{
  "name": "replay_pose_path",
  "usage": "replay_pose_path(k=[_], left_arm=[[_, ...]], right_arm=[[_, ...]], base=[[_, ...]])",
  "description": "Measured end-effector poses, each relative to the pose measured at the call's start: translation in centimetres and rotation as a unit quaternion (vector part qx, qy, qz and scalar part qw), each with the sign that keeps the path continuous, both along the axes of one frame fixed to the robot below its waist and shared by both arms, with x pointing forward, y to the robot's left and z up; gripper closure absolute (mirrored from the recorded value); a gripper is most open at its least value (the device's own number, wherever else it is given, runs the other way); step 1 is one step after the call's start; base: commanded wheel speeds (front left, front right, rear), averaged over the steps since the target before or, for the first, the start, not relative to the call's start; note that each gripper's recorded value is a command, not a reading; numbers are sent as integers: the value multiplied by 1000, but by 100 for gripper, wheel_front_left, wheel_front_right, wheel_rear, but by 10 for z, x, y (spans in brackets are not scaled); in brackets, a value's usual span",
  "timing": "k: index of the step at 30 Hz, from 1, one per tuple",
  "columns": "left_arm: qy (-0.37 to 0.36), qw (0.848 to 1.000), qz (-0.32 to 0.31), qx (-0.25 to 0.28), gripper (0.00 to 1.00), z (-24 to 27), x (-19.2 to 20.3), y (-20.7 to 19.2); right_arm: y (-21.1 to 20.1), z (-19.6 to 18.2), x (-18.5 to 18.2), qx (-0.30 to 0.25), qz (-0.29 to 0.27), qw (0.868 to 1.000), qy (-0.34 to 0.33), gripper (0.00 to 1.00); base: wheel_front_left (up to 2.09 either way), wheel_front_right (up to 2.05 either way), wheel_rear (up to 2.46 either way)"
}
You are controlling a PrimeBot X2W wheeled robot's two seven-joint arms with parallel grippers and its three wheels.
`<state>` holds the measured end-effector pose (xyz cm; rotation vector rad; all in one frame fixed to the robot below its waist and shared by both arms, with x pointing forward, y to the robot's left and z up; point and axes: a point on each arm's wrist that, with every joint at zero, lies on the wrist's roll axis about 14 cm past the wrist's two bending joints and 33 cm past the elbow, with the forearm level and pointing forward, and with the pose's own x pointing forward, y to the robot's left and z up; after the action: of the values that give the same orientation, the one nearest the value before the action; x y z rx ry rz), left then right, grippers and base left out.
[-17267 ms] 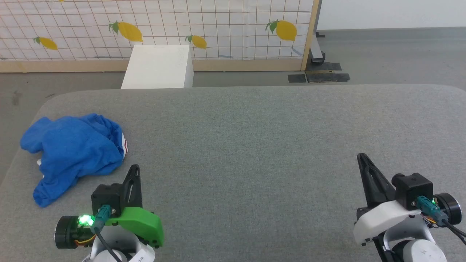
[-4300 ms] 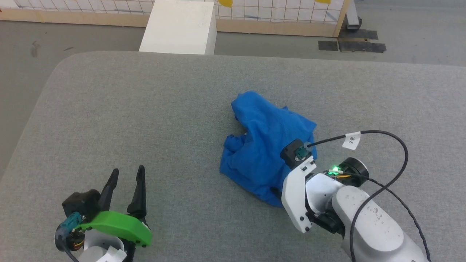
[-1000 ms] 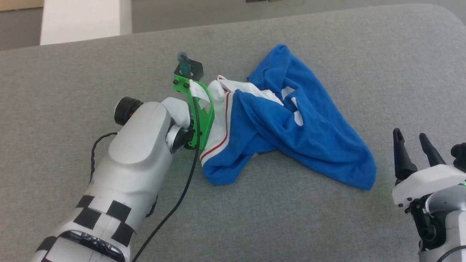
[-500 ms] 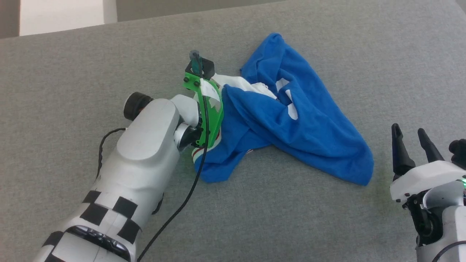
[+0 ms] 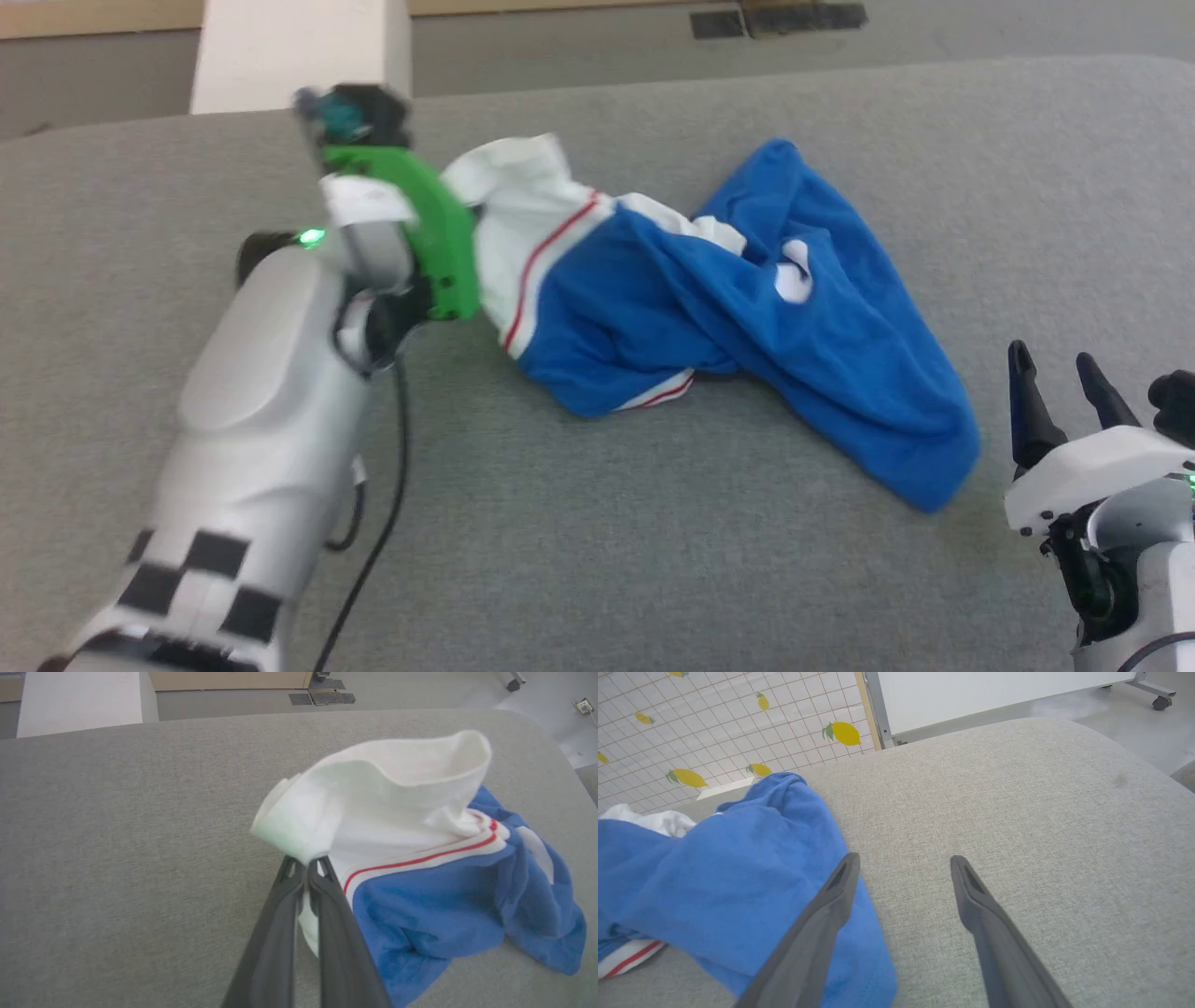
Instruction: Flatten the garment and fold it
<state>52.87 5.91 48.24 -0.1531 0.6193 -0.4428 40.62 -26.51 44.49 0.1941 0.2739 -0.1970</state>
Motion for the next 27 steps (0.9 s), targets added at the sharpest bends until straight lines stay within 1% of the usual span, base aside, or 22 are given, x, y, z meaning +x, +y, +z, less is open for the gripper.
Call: replay_pose_path(k=[4,7,10,14,16,19,20,21,23,25,27], left_arm=[[5,997,82,-9,100,-6,-19,60],[36,990,134,-3,100,-28,-55,100],[87,982,167,-14,100,-55,-98,117],[167,966,194,-28,100,-96,-162,122],[187,961,197,-45,100,-104,-180,117],[195,957,203,-62,100,-106,-189,113],[192,957,208,-69,93,-104,-189,113],[186,957,211,-71,0,-102,-188,114],[165,958,221,-79,0,-96,-184,116],[123,960,235,-86,0,-82,-175,124],[56,964,246,-84,0,-58,-160,137]], right_arm=[[15,7,5,4,21,1000,-9,0],[25,10,5,8,35,999,-12,0],[34,14,6,10,48,999,-19,0],[45,23,8,12,62,998,-30,0],[48,25,9,13,66,997,-33,0],[51,26,10,15,70,997,-35,0],[52,26,11,15,71,997,-35,0],[52,26,11,15,72,997,-35,0],[53,26,11,15,73,997,-35,0],[54,27,10,15,73,997,-36,0],[54,29,9,16,74,996,-38,0]], base=[[0,0,0],[0,0,0],[0,0,0],[0,0,0],[0,0,0],[0,0,0],[0,0,0],[0,0,0],[0,0,0],[0,0,0],[0,0,0]])
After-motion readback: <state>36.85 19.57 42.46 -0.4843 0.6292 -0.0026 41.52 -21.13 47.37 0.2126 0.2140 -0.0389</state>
